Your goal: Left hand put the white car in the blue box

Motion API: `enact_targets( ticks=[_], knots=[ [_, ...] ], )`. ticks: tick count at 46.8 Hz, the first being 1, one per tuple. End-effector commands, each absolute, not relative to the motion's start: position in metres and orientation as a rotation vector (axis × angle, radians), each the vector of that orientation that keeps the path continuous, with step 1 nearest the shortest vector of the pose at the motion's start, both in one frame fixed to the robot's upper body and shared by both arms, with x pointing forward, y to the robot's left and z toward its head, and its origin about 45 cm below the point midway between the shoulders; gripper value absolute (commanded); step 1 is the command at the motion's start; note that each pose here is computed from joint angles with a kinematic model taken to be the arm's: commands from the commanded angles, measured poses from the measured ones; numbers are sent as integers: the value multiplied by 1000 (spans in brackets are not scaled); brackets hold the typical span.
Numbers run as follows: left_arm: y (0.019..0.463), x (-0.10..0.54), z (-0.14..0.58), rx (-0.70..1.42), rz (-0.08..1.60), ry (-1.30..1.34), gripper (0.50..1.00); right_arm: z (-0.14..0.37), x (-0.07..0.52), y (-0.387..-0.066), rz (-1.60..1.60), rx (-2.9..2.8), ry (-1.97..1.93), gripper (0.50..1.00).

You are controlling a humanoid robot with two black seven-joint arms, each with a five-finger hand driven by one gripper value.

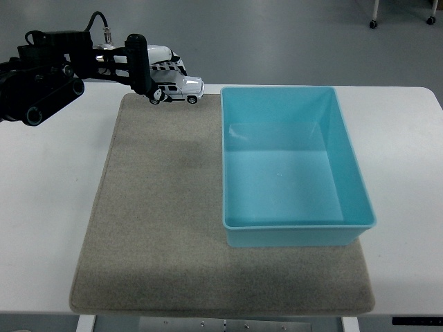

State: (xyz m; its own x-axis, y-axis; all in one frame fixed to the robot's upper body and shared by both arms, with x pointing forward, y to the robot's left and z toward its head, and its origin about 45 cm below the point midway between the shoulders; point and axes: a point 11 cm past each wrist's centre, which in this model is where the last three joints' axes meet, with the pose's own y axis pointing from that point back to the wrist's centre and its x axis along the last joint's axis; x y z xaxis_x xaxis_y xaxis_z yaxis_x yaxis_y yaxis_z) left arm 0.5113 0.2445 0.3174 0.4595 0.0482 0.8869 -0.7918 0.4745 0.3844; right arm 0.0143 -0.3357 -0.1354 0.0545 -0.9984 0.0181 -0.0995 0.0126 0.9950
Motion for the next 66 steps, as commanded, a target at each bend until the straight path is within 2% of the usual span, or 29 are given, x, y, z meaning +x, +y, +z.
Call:
enact_targets(
  ticks=[1,29,44,66],
  knots=[
    [235,511,326,914,611,-975,500,-135,14,-336,-1108,1296,-1247,936],
    [169,494,353,764,502,-1062,500,-135,14,-336,-1108,1296,-1247,936],
    [123,480,340,690,418,-1050,500,-135,14,-336,-1109,1296,-1249,936],
    [91,464,311,657,345,-1001,500,-135,14,-336,-1108,1296,-1247,936]
  ],
)
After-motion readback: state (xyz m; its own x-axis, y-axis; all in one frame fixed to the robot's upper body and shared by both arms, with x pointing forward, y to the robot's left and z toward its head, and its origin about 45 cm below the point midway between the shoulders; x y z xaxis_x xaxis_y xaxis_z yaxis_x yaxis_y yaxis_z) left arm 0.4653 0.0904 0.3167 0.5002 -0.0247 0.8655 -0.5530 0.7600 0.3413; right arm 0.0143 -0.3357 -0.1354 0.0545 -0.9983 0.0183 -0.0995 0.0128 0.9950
